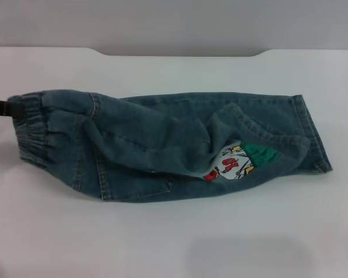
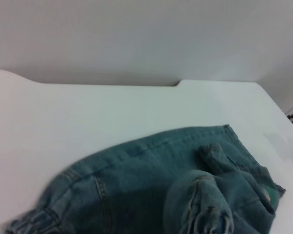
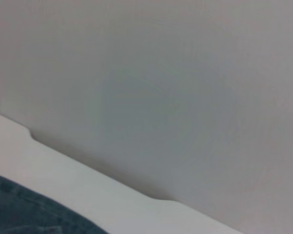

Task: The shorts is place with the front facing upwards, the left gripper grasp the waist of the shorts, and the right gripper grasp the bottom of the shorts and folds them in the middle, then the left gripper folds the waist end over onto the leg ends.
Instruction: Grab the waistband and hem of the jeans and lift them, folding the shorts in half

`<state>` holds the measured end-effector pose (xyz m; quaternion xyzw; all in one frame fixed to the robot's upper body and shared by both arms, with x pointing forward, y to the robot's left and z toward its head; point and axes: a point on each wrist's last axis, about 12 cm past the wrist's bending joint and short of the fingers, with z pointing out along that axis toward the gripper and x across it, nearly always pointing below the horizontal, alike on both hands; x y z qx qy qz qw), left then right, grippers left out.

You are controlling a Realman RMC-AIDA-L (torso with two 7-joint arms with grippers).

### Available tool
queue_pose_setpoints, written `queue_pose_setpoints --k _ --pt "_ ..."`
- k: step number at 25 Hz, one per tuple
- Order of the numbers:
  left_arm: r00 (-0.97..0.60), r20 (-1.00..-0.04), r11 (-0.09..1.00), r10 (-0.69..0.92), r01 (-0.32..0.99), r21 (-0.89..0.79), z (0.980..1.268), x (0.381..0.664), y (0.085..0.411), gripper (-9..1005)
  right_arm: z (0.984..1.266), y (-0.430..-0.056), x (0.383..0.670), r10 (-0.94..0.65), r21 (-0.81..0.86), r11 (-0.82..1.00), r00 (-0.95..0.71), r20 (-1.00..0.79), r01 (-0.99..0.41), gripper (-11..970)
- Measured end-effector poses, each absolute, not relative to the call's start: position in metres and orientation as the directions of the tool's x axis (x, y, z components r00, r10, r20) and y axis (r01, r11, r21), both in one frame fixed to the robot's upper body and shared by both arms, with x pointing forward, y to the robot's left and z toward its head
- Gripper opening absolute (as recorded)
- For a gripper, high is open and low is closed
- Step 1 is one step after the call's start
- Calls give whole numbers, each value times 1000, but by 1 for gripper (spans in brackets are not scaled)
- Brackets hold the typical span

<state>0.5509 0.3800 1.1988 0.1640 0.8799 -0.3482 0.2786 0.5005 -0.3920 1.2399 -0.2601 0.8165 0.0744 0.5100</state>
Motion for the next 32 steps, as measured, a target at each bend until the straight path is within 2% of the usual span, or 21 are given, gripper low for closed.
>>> queue_pose_setpoints --k 6,13,18,25,32 --pt "-795 -597 689 109 493 -531 1194 552 371 42 1229 -388 513 -309 -81 846 -361 -880 -526 77" --pt "-776 -616 656 140 538 -529 1198 565 350 43 1227 -372 550 -252 -47 859 -341 -906 -510 125" --pt "-769 -619 636 160 560 -531 1198 569 337 43 1225 -345 584 -118 122 849 -409 -905 -514 160" --pt "-769 -609 620 193 577 -532 1195 571 325 43 1223 -321 607 -153 142 841 -481 -863 -522 279" --pt "-770 -602 606 210 586 -539 1192 571 317 42 1223 -312 621 -198 169 822 -552 -810 -544 283"
